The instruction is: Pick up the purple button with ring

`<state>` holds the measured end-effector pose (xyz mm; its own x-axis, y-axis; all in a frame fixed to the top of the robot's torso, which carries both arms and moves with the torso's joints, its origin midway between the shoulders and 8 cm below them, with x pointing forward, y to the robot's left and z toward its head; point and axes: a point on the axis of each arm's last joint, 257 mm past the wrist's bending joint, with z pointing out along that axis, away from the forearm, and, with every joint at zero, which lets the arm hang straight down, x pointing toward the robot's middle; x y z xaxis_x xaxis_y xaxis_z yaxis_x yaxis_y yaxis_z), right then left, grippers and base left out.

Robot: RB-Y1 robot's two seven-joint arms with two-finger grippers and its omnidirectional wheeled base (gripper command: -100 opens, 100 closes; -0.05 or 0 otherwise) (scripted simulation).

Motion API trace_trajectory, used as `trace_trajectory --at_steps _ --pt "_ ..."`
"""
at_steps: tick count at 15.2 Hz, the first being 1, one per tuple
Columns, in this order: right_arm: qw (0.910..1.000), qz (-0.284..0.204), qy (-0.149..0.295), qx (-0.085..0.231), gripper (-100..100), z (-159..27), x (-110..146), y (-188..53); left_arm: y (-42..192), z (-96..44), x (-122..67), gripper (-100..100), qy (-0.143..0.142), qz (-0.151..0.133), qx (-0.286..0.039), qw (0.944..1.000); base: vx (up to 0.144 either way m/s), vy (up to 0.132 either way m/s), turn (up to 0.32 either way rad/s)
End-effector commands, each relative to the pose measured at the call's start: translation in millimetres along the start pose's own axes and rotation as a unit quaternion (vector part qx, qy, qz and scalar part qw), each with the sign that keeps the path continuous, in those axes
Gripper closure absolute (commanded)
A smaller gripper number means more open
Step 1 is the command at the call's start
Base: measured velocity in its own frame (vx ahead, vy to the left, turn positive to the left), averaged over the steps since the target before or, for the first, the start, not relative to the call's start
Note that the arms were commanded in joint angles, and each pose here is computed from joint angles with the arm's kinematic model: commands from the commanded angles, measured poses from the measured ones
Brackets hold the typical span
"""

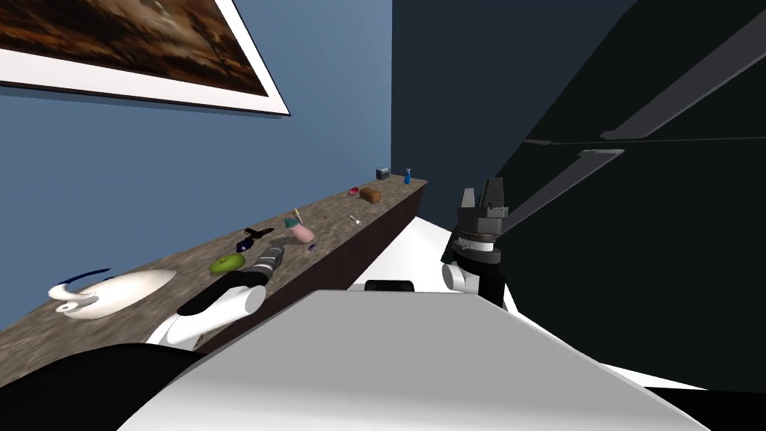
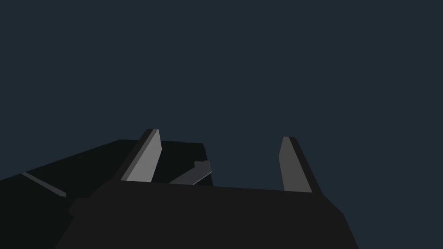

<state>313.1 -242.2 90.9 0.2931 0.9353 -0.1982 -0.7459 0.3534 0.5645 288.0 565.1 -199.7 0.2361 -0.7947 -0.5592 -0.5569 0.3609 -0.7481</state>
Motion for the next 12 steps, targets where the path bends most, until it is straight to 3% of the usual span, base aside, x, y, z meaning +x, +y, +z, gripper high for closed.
trace_trajectory --at_steps 1,2,5,6,12 --pt "1.0 0.0 0.0 0.0 0 0.0 0 0 18 0.4 -1.3 -100 0.009 0.002 -0.028 0.9996 0.024 0.007 -0.067" --pt "1.0 0.0 0.0 0.0 0 0.0 0 0 31 -0.3 -11.8 -100 0.008 0.006 -0.046 0.9989 0.031 0.007 -0.153" --pt "1.0 0.0 0.0 0.0 0 0.0 0 0 42 -1.7 -6.8 -100 0.018 0.006 -0.068 0.9975 0.031 0.007 -0.093" --pt "1.0 0.0 0.0 0.0 0 0.0 0 0 56 -3.6 -16.1 -100 0.019 0.008 -0.088 0.9959 0.033 0.002 -0.189" --pt "1.0 0.0 0.0 0.0 0 0.0 0 0 86 -10.8 -16.5 -100 0.038 0.009 -0.141 0.9893 0.038 0.007 -0.108"
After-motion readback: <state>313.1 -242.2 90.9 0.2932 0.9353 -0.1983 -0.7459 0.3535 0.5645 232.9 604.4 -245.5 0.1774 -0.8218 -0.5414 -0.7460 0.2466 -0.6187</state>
